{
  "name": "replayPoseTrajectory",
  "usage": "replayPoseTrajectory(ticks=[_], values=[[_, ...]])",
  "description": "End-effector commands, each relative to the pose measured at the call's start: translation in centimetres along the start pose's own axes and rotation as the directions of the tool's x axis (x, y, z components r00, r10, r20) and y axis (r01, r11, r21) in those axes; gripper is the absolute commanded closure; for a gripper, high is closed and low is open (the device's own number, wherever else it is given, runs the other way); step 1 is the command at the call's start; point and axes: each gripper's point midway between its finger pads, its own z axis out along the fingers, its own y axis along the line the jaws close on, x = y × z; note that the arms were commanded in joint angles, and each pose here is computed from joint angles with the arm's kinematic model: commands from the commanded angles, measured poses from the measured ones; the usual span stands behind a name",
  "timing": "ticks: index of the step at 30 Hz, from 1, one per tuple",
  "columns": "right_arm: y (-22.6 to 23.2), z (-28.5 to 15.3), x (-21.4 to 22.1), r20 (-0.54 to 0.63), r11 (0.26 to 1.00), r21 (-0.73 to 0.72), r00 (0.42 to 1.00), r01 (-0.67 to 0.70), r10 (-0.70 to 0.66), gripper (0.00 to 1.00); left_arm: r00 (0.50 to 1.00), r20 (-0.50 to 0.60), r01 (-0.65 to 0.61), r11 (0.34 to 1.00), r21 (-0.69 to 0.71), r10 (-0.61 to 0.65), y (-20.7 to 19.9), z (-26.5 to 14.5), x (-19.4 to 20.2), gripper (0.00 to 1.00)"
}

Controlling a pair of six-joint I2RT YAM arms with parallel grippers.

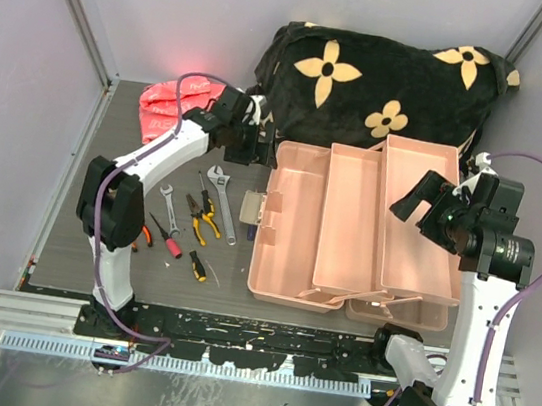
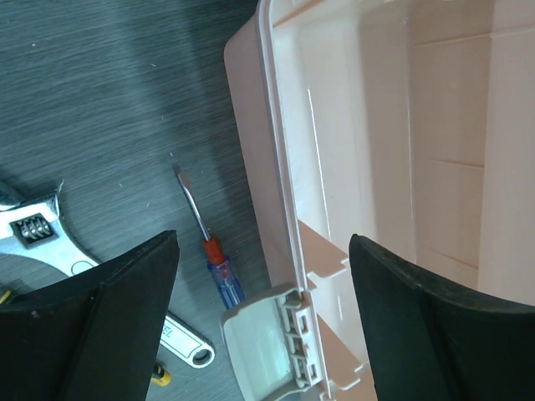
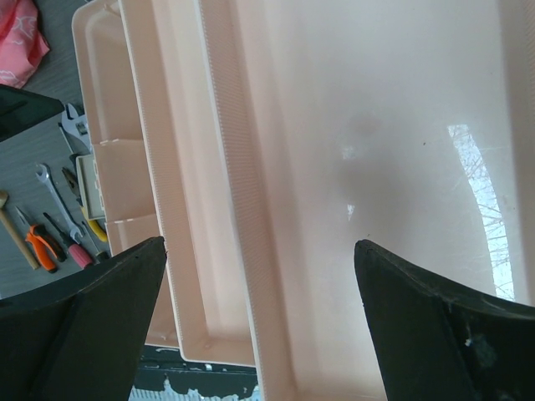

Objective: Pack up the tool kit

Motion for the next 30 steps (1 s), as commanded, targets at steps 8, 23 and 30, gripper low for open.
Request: replayPoseTrajectory(ticks=[8,23,30], values=[[-0.1,-1.2,-0.1,0.053,1.0,0.008,0.998,0.021,-0.022,0.0,0.999,-0.053,-0.009,0.999,0.043,0.011,-2.1,4.6,0.6,0.17],[-0.5,-1.8,0.3,0.055,0.999,0.035,0.998,0.002,-0.004,0.0,0.999,-0.039,-0.032,0.984,-0.176,0.025,0.5,7.1,1.9,0.75],[-0.6,-1.4,0.4,0.048,0.999,0.036,0.999,-0.001,-0.001,0.0,1.0,-0.028,0.004,0.974,-0.228,-0.01,1.5,6.5,2.2,0.93]])
